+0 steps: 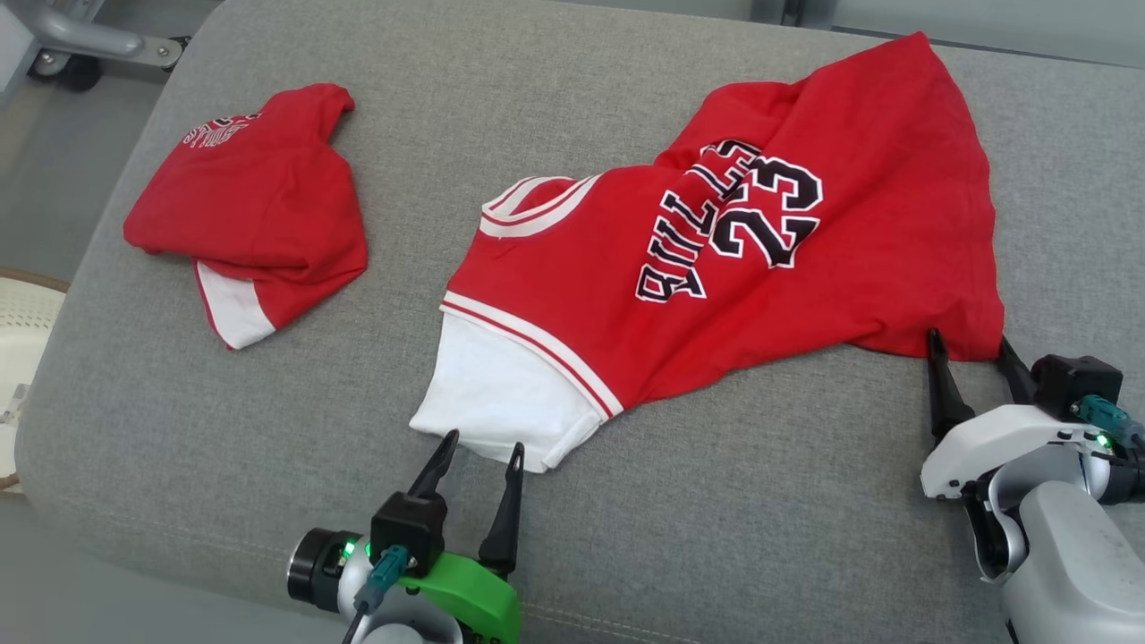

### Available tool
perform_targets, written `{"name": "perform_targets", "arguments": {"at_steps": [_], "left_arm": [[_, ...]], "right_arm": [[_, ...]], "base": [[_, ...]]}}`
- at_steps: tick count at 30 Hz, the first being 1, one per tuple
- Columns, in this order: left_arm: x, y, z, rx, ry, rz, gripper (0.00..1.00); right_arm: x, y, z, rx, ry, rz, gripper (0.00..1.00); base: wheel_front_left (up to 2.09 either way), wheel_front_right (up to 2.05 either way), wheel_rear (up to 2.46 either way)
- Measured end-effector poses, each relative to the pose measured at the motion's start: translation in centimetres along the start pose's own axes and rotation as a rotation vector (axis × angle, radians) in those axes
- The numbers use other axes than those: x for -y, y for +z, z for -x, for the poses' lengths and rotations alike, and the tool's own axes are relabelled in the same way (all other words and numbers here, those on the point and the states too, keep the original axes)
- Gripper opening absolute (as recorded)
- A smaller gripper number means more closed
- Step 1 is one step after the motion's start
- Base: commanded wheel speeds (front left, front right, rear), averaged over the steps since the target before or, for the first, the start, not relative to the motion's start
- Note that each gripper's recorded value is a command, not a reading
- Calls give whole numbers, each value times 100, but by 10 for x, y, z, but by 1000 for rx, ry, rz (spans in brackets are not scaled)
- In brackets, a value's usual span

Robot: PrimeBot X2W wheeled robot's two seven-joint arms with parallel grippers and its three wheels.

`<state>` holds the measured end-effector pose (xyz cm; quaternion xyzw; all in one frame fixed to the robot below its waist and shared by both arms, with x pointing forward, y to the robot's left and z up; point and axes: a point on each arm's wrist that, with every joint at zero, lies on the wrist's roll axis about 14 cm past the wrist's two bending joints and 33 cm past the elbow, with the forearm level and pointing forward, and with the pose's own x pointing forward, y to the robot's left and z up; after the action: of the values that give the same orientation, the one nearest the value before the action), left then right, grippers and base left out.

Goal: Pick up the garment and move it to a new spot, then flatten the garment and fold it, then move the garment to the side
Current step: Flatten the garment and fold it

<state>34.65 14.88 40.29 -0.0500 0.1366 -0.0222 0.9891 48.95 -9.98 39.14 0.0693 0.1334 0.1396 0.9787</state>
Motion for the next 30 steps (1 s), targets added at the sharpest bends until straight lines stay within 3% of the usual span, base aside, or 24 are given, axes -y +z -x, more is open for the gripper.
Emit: {"name": "perform_targets", "arguments": {"at_steps": [1,3,4,14,30], "left_arm": [[-1,0,0,-1,6,1,100],[-3,-1,0,-2,12,2,100],[-4,0,0,-1,17,3,100],[4,2,-3,10,-20,4,100],[42,8,-2,32,-149,6,100]], "right_arm": [[-2,0,-2,3,5,-2,82],[-5,2,-5,11,14,-8,4],[-5,5,-5,19,17,-8,0],[5,25,17,88,-6,-12,0],[49,30,103,100,-90,-23,0]], "base": [[0,0,0],[0,0,0],[0,0,0],[0,0,0],[0,0,0]]}}
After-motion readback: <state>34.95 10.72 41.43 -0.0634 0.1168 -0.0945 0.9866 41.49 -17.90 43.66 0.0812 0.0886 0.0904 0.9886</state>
